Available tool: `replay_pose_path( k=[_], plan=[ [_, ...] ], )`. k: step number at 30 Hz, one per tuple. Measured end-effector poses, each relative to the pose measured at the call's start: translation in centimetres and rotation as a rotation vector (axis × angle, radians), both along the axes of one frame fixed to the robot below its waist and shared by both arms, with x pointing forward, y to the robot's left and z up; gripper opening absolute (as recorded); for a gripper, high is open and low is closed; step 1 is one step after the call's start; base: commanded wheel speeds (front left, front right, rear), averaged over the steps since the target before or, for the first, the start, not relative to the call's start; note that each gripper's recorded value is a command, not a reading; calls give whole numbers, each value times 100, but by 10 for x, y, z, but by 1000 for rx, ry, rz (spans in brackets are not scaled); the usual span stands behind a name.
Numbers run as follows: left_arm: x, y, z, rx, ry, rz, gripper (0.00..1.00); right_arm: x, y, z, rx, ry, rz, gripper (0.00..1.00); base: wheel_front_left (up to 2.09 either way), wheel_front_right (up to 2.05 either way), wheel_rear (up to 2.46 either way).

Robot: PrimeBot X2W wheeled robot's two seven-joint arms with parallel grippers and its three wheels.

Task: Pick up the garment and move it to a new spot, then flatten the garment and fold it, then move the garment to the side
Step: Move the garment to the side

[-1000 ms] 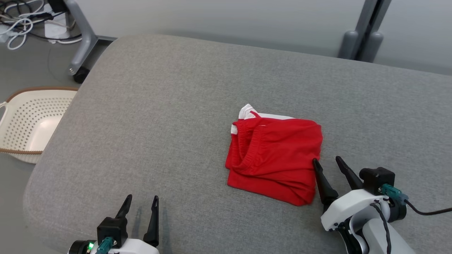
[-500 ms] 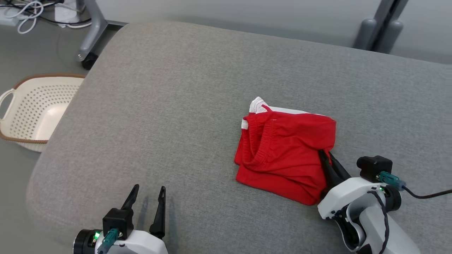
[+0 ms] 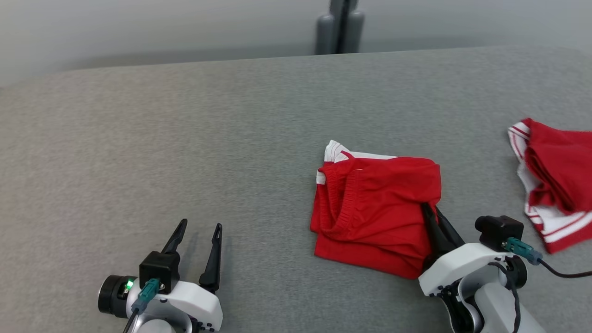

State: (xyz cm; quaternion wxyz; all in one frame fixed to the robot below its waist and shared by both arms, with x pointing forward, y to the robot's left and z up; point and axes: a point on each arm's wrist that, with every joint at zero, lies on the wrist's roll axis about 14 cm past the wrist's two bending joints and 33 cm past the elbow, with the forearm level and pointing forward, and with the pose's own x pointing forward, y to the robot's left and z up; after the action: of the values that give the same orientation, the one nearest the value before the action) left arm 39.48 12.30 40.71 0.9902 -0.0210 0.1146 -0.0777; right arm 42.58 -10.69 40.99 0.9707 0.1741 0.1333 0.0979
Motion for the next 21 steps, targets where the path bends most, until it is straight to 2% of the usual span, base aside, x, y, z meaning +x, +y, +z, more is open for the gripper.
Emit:
replay_pose_path(
  k=[4, 11, 21],
  plan=[
    [10, -38, -3, -15, 3, -111, 100, -16, -39, 3, 15, 1, -119, 0, 0, 0, 0],
    [19, -96, -6, -42, 7, -270, 100, -45, -86, 8, -11, -5, -251, 0, 0, 0, 0],
    [18, -148, -10, -60, 16, -415, 100, -72, -115, 17, -39, -20, -335, 0, 0, 0, 0]
  ],
)
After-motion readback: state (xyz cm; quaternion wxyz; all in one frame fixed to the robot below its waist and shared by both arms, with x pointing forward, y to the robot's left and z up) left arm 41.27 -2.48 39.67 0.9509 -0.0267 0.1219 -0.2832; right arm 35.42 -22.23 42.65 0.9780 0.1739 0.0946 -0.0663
